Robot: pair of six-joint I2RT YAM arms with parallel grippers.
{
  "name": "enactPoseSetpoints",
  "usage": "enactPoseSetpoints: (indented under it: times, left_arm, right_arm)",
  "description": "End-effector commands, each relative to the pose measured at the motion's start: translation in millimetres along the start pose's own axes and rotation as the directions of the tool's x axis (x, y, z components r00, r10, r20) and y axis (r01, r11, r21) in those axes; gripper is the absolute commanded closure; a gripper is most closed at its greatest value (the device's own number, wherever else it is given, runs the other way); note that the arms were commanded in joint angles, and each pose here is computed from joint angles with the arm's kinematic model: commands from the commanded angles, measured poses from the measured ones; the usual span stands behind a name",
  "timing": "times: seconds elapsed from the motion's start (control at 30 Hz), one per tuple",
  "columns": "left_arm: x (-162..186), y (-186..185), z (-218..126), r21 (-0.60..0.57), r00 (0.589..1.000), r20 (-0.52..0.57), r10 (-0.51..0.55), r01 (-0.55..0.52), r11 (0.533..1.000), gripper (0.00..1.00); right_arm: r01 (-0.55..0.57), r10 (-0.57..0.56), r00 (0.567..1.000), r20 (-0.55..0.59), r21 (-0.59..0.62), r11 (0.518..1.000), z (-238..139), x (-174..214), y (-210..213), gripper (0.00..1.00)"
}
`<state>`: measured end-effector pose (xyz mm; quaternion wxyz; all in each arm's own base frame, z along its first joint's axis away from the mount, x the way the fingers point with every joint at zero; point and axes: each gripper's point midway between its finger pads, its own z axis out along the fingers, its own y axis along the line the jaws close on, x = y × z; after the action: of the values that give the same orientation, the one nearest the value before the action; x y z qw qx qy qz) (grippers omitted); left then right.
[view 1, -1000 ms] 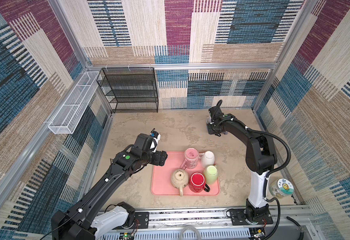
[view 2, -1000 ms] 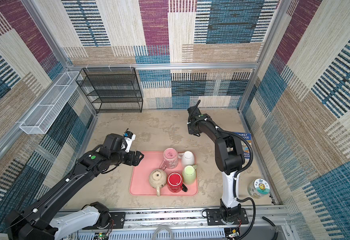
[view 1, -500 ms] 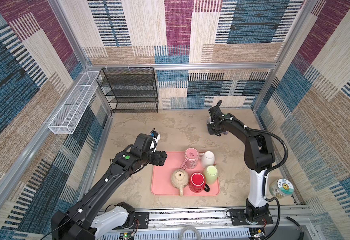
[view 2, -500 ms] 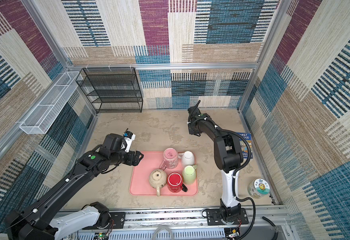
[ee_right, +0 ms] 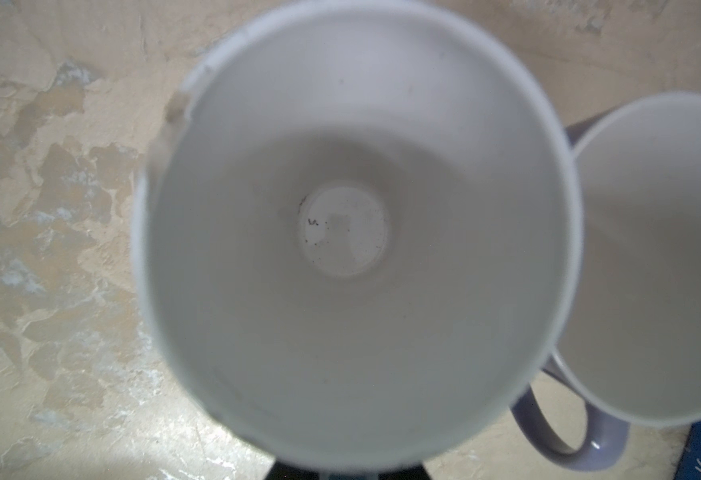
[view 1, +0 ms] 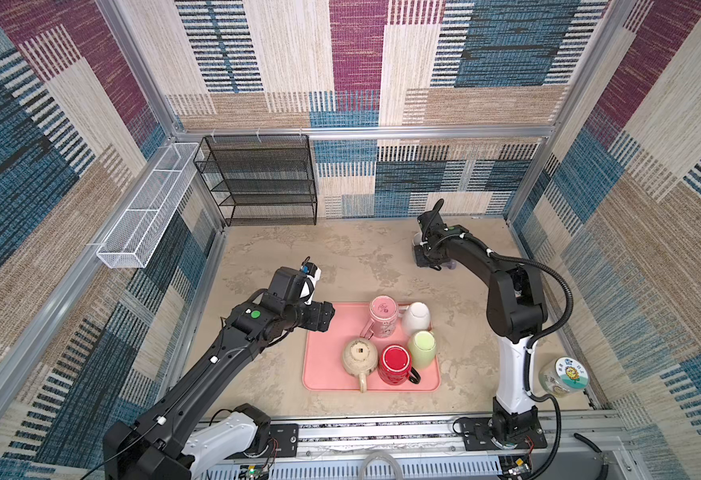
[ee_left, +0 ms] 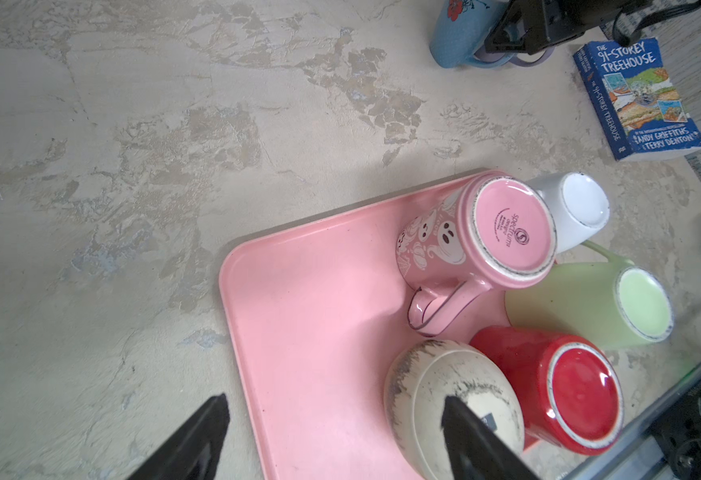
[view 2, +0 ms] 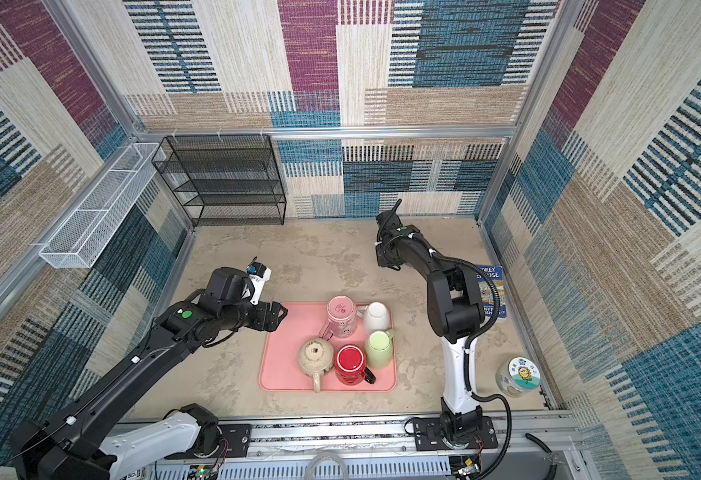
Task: Turn the mug right side up
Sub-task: 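Lower the light blue mug upright beside the lavender mug with the right gripper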
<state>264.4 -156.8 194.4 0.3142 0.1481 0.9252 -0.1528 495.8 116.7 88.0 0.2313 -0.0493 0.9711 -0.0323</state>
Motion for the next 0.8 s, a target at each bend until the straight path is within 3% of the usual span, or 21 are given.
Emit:
enactPoseSetpoints:
  times: [0.0,0.3,0.57,0.77]
  left_arm:
    - [1.6,0.4,0.8,-0.001,1.000,-0.011,0.025,-0.025,1.000,0.15]
    - [0.4,-3.2,0.4,0.017,1.000,-0.013,0.028,-0.028,0.999,0.15]
    - [-4.8,-11.3,-6.9,0.042,0.999,-0.006,0.041,-0.041,0.998,0.16]
    - [-5.4,-19.6,-12.3,0.051,0.995,-0.024,0.094,-0.092,0.994,0.17]
  right_arm:
    - [-0.004,0.004,1.000,0.019,-0.007,1.000,0.1,-3.7,1.1,0.78]
    - [-0.006,0.007,0.999,0.046,-0.021,1.000,-12.1,-6.8,1.7,0.52]
    - [0.002,0.004,0.993,0.118,-0.049,0.999,-38.2,-14.8,2.7,0.42]
    - [0.021,0.010,0.969,0.246,-0.123,0.992,-78.3,-17.2,9.7,0.36]
